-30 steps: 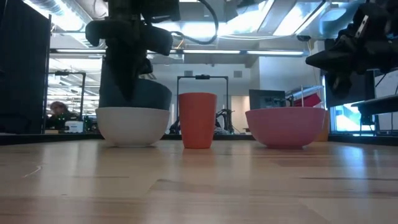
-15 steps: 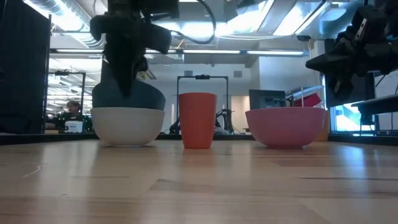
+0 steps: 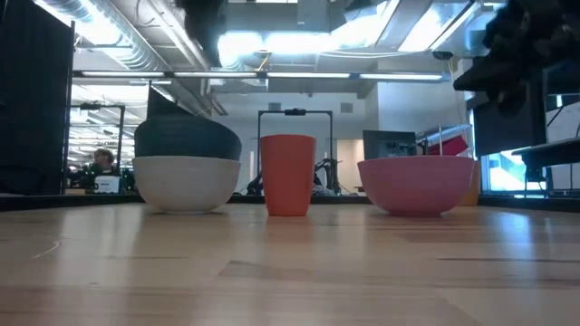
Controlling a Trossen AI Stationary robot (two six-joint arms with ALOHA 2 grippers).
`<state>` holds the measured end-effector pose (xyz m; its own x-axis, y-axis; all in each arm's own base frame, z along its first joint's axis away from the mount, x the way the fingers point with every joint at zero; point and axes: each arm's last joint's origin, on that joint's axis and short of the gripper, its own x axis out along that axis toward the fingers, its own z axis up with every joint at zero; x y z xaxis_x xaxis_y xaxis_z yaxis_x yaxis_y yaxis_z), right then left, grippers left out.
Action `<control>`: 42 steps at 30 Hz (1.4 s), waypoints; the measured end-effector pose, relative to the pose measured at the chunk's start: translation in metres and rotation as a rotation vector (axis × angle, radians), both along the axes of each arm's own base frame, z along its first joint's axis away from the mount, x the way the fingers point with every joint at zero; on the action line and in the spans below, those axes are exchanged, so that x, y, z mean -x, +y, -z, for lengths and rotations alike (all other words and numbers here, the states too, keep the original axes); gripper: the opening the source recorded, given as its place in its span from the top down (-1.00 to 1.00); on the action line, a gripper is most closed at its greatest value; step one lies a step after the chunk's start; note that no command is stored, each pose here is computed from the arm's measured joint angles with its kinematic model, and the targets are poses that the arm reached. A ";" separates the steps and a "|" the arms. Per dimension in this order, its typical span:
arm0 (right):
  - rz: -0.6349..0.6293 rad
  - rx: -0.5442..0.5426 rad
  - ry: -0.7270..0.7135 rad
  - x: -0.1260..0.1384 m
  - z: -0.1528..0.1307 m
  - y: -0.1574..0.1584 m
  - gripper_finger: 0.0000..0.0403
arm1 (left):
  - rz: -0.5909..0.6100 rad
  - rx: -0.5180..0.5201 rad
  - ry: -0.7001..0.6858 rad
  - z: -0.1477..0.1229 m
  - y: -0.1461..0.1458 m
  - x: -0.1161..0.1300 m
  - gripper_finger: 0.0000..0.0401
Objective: Nest bowls inside each other
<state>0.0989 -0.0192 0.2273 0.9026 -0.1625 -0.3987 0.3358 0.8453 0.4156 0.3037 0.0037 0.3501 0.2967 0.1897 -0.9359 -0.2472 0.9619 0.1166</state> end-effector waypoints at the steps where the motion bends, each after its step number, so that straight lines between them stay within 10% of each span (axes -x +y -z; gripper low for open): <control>1: -0.006 -0.006 0.068 -0.003 -0.006 0.000 0.89 | -0.009 -0.024 -0.034 -0.009 0.001 0.002 0.39; 8: -0.028 0.028 0.460 -0.052 -0.032 -0.012 0.38 | -0.073 -0.273 -0.151 -0.051 0.008 0.038 0.39; 26: 0.021 -0.092 0.946 -0.136 0.018 -0.069 0.08 | -0.224 -0.442 -0.305 -0.104 0.036 0.131 0.39; 42: -0.009 -0.131 0.944 -0.151 0.027 -0.073 0.29 | -0.196 -0.459 -0.297 -0.105 0.036 0.136 0.39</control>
<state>0.2496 -0.0918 0.2003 0.2001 -0.0595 -0.9780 0.5746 0.8156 0.0680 0.1677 0.0401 0.4555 0.4527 0.6347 -0.6263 -0.5016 0.7620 0.4096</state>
